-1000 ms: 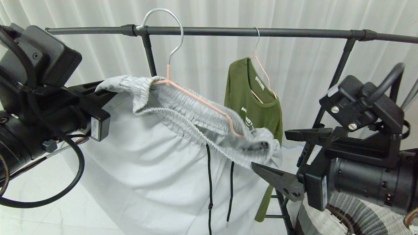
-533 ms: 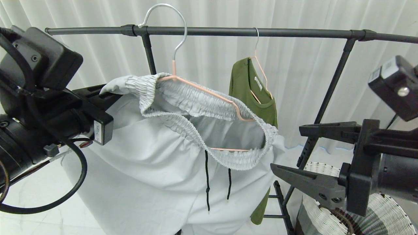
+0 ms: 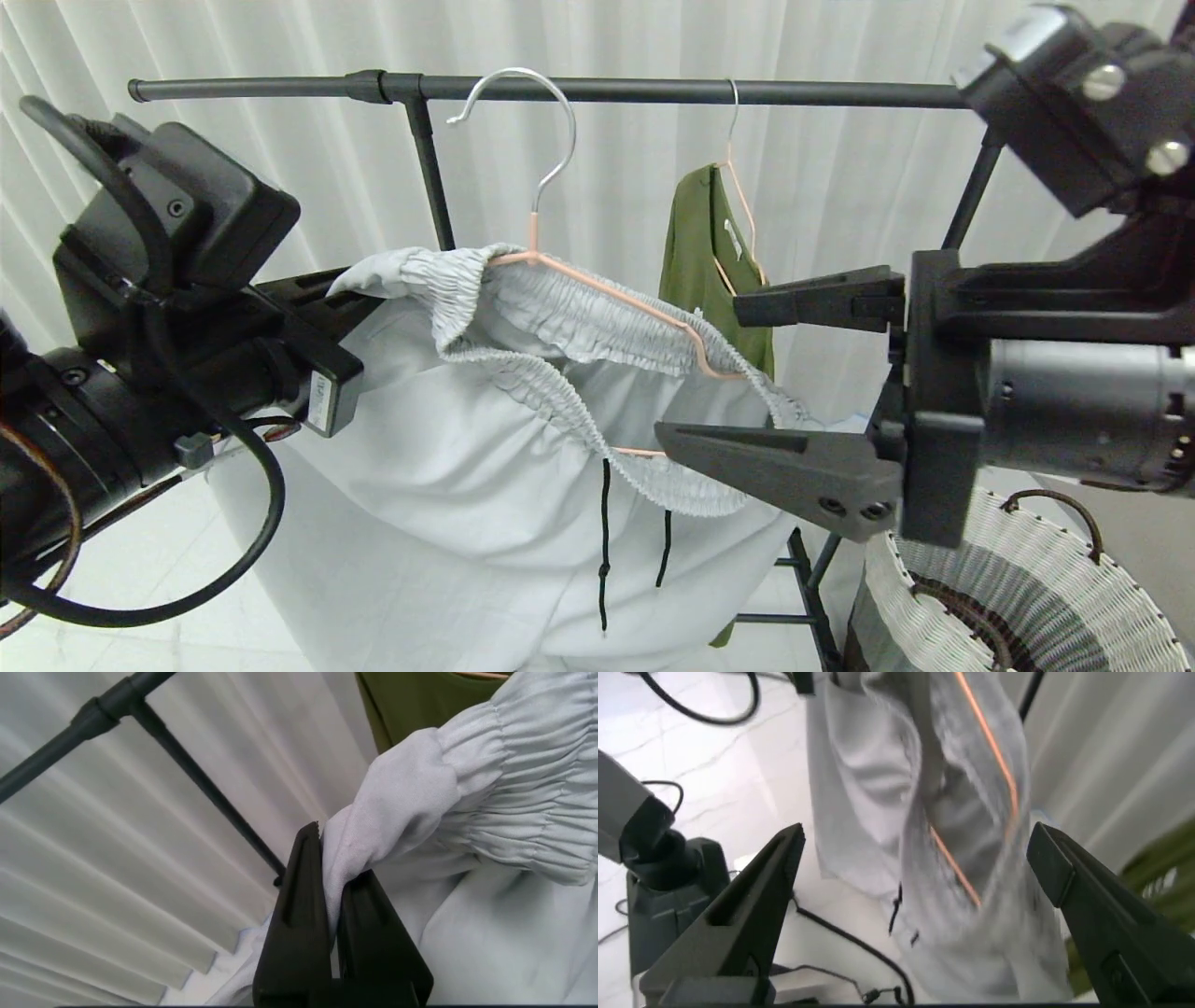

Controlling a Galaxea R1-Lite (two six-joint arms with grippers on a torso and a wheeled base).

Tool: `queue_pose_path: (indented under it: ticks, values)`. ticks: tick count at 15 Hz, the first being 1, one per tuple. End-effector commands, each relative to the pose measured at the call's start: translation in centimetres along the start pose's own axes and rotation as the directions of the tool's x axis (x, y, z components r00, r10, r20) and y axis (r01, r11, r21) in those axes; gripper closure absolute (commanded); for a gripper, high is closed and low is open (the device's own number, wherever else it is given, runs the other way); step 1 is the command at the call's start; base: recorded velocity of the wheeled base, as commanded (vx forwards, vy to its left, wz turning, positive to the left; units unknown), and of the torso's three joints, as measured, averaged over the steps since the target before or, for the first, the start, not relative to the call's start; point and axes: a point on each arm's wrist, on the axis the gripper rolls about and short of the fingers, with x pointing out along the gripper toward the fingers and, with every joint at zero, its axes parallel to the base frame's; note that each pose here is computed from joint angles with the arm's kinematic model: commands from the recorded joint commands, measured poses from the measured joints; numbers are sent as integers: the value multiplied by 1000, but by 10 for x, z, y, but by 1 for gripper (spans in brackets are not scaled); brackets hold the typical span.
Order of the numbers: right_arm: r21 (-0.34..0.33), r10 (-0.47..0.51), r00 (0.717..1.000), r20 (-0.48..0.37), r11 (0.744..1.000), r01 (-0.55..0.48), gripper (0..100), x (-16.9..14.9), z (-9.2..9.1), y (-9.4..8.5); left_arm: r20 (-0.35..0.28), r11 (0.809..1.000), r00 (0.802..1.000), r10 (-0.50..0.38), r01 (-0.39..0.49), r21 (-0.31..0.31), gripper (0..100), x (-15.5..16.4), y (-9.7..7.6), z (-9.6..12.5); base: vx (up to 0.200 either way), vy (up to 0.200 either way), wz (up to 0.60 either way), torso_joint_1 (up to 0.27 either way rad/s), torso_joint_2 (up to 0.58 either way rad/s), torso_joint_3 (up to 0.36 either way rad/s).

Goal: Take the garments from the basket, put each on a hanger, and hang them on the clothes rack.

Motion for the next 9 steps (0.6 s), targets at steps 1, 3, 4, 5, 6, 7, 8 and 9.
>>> queue_pose_path:
  ticks: [1,3,4,5,6,7,8,9]
  values:
    - [0,4,1000,-27,1000,-4,0,24,-1,-5,0,1000,1000,-15,15,3,100,2,-3,0,0,0,0,0,0,0]
    - [-7,-3,1000,-21,1000,2,0,36,5,-9,7,1000,1000,-23,23,3,100,2,-5,2,0,0,0,0,0,0]
    - [-11,-7,1000,-23,1000,7,0,41,5,-11,10,1000,1000,-27,27,3,100,2,-6,3,0,0,0,0,0,0]
    - [-11,-5,1000,-24,1000,5,0,44,5,-13,13,999,999,-32,32,3,100,2,-6,3,0,0,0,0,0,0]
    - [-10,4,1000,-26,1000,-5,0,45,5,-13,15,999,999,-38,38,3,100,2,-8,3,0,0,0,0,0,0]
    - [-9,9,1000,-30,1000,-10,0,45,4,-12,16,999,999,-39,39,3,100,2,-8,4,0,0,0,0,0,0]
    - [-8,12,999,-41,1000,-12,0,45,3,-12,17,999,999,-39,39,3,100,2,-8,4,0,0,0,0,0,0]
    - [-7,12,999,-47,1000,-13,0,45,3,-12,19,999,999,-41,41,3,100,2,-8,5,0,0,0,0,0,0]
